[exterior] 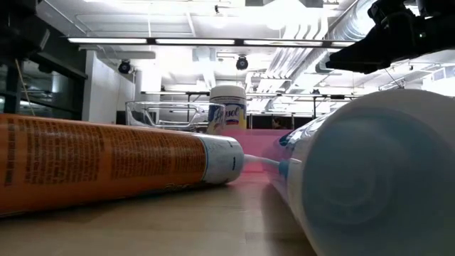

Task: Pick & place silicon tubes, Sealant and Lysol wipes
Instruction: Put the left orange sealant into the transparent container

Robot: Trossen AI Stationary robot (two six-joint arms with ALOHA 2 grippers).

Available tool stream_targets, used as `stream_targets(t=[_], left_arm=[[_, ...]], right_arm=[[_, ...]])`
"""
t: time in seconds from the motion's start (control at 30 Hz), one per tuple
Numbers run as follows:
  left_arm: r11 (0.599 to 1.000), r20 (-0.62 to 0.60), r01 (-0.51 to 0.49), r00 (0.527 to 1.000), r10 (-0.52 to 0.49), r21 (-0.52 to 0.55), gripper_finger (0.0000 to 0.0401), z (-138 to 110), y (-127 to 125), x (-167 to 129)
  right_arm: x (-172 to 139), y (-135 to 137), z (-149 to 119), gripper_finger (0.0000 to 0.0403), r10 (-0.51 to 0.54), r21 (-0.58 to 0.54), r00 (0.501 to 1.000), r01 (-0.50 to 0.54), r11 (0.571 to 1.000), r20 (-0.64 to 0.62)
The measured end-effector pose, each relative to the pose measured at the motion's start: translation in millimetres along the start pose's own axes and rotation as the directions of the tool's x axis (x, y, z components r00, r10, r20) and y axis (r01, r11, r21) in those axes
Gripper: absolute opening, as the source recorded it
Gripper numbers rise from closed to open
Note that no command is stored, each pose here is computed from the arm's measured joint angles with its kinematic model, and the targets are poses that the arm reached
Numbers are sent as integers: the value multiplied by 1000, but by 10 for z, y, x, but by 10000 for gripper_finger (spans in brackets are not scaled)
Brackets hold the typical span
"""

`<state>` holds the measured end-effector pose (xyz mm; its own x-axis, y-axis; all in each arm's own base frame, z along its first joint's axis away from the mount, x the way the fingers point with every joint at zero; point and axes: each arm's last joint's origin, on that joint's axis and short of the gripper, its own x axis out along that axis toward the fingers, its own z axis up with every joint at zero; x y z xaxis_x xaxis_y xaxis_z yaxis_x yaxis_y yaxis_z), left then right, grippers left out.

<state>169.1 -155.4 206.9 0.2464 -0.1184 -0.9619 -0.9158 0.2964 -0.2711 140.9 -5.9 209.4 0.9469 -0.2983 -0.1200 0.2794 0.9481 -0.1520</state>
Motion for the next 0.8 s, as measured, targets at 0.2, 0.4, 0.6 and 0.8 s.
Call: stream_targets(t=[0.2, 0.4, 0.6, 0.8], left_arm=[[999, -22, -14, 1000, 13, -50, 260, 78, -79, 82], [997, -13, -14, 1000, 13, -72, 260, 209, -127, 94], [995, -3, -35, 999, 35, -93, 260, 310, -134, 98], [997, 15, -19, 1000, 21, -78, 260, 302, -140, 99]], right_arm=[[0, 0, 0, 321, 0, 0, 1000, 0, 1000, 0], [0, 0, 0, 321, 0, 0, 1000, 0, 1000, 0], [0, 0, 0, 321, 0, 0, 1000, 0, 1000, 0], [0, 0, 0, 321, 0, 0, 1000, 0, 1000, 0]])
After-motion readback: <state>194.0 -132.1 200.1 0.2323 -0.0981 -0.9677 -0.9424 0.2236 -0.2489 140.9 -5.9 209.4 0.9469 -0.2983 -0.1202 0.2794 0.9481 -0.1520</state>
